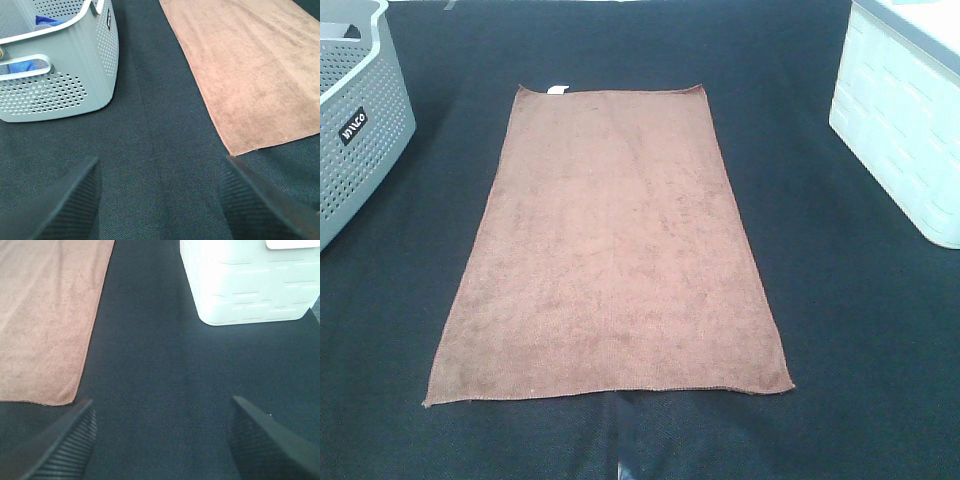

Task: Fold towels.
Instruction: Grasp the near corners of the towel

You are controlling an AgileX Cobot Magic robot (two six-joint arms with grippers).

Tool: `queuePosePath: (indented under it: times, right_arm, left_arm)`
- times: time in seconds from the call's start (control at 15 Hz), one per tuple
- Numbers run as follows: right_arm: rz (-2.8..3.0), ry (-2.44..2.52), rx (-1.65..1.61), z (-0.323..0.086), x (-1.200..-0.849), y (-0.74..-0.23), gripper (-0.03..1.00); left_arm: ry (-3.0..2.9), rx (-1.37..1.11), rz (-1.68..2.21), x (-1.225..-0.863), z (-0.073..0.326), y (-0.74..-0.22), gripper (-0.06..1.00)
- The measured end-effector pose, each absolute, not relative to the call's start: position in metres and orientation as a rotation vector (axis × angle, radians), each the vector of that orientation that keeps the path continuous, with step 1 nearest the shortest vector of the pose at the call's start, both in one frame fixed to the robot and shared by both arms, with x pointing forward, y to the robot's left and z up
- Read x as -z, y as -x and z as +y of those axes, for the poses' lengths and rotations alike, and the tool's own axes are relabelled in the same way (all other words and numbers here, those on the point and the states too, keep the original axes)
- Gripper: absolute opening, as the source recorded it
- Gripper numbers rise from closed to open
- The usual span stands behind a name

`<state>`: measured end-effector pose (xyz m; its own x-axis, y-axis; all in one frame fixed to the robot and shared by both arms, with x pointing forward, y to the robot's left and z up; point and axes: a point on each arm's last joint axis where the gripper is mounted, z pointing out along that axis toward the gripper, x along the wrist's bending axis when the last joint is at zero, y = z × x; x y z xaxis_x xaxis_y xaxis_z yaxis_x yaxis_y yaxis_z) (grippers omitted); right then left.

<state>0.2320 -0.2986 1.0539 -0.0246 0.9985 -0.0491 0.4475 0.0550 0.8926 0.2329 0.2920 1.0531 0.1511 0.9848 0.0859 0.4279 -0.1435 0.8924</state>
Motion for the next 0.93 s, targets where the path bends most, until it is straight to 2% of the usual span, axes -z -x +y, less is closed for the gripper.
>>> queuePosePath:
  times: [0.93]
  right_arm:
    - [1.577, -1.493, -0.921, -0.2986, -1.0539, -0.232, 0.69]
  left_arm:
    - [-1.687, -0.948, 1.371, -1.0531, 0.292, -0.2329, 0.64]
